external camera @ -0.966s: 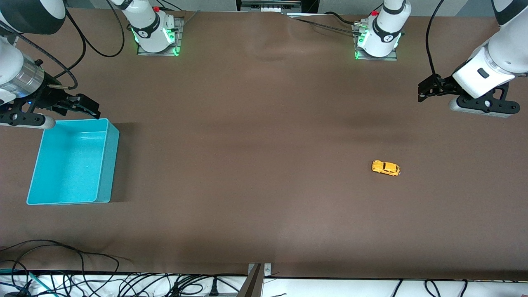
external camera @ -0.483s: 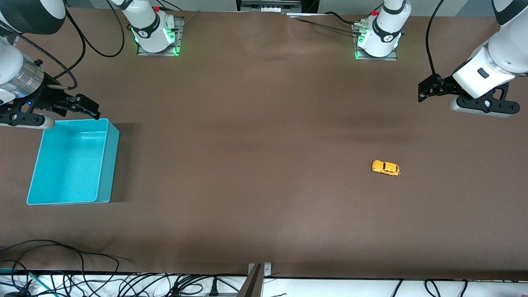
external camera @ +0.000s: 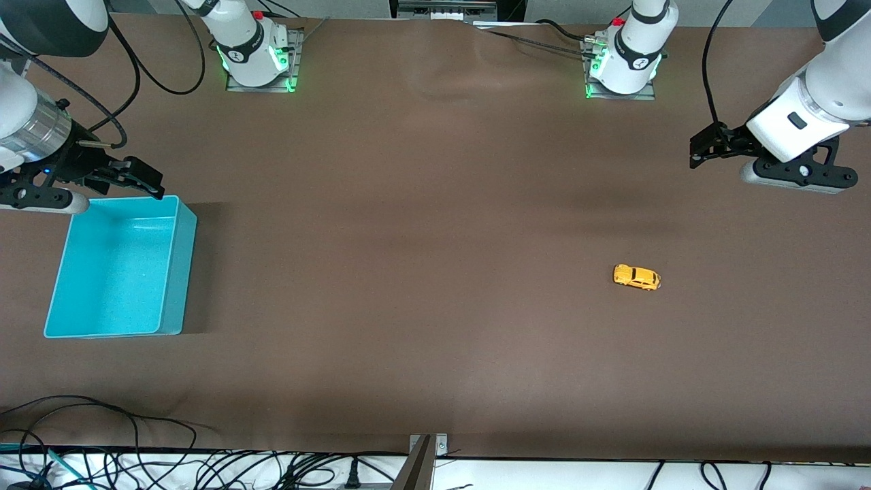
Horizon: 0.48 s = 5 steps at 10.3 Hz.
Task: Wind up and store yellow beetle car
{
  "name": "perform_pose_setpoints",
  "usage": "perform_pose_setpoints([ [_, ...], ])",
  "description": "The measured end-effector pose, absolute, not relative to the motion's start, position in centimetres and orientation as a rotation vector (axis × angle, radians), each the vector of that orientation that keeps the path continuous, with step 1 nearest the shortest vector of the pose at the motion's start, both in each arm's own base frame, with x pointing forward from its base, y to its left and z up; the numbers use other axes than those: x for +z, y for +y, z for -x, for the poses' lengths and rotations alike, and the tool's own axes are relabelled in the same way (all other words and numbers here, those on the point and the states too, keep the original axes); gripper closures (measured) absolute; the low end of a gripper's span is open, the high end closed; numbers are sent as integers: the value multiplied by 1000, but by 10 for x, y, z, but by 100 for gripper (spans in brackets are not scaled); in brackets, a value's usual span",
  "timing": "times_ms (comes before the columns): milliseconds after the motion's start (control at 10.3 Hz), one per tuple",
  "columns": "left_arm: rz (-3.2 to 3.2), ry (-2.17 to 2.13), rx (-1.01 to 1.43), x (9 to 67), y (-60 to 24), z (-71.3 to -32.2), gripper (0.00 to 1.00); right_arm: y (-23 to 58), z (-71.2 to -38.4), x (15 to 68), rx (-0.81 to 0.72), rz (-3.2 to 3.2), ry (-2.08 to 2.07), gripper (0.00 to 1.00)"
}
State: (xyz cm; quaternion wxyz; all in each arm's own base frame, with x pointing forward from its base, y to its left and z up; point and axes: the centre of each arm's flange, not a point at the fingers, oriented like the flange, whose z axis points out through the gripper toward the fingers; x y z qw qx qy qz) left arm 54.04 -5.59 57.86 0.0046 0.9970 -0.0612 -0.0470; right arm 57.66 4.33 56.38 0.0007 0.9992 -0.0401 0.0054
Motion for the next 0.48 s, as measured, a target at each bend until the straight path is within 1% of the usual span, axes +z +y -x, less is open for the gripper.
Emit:
perform_pose_setpoints([
  [483,-3123,-186,-162,578,-54,-539,0,42,-578,563,27,-3139,-99,0],
])
